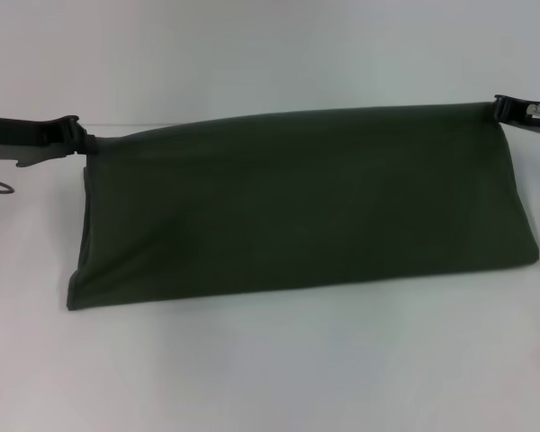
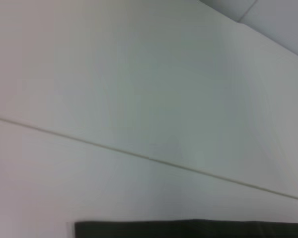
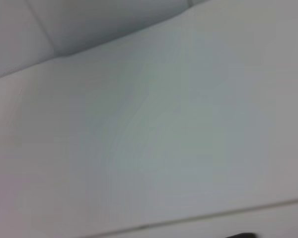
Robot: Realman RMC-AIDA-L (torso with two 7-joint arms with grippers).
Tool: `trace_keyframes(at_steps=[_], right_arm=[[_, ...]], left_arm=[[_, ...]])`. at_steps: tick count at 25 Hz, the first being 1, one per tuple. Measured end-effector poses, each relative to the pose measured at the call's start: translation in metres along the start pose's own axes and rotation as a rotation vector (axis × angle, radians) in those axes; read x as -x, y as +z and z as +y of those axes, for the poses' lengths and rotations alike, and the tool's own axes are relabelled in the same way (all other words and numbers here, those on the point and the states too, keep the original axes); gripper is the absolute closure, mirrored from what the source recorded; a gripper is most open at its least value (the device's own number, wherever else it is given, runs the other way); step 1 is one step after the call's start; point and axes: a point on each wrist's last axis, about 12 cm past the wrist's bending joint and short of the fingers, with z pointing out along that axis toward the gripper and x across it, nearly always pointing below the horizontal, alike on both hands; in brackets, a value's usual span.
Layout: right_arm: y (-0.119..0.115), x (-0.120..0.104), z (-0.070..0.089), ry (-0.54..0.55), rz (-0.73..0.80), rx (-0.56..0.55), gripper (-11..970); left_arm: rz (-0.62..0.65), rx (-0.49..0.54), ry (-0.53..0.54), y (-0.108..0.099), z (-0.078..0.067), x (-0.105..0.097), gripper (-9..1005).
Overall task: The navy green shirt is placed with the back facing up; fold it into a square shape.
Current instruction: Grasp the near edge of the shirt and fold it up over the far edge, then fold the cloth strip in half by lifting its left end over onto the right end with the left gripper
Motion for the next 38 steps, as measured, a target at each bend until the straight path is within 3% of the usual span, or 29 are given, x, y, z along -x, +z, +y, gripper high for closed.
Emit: trace_keyframes(at_steps=[9, 21, 30, 32, 38], right_arm=[[0.014, -0.003, 0.011, -0.059, -0.055, -0.086, 868], [0.019, 0.015, 0.027, -0.093, -0.117, -0.095, 841], [0.021, 0.026, 0.028, -0.134, -0.156, -0.138, 820], [0.017, 0.038, 0.027, -0.145, -0.197, -0.152, 816], [0.007, 0.051, 0.020, -0.130, -0.180, -0.104, 616]], left_arm=[[-0.022, 0.037, 0.051, 0.011, -0.008, 0.003, 995], [-0.052, 0.062, 0.059, 0.015, -0.010, 0.008, 995], [-0.126, 0.114, 0.125, 0.032, -0.023, 0.009, 967], [-0.180, 0.130, 0.126, 0.035, -0.026, 0.012, 902], [-0.193, 0.101, 0.102, 0.032, -0.030, 0.008, 729]])
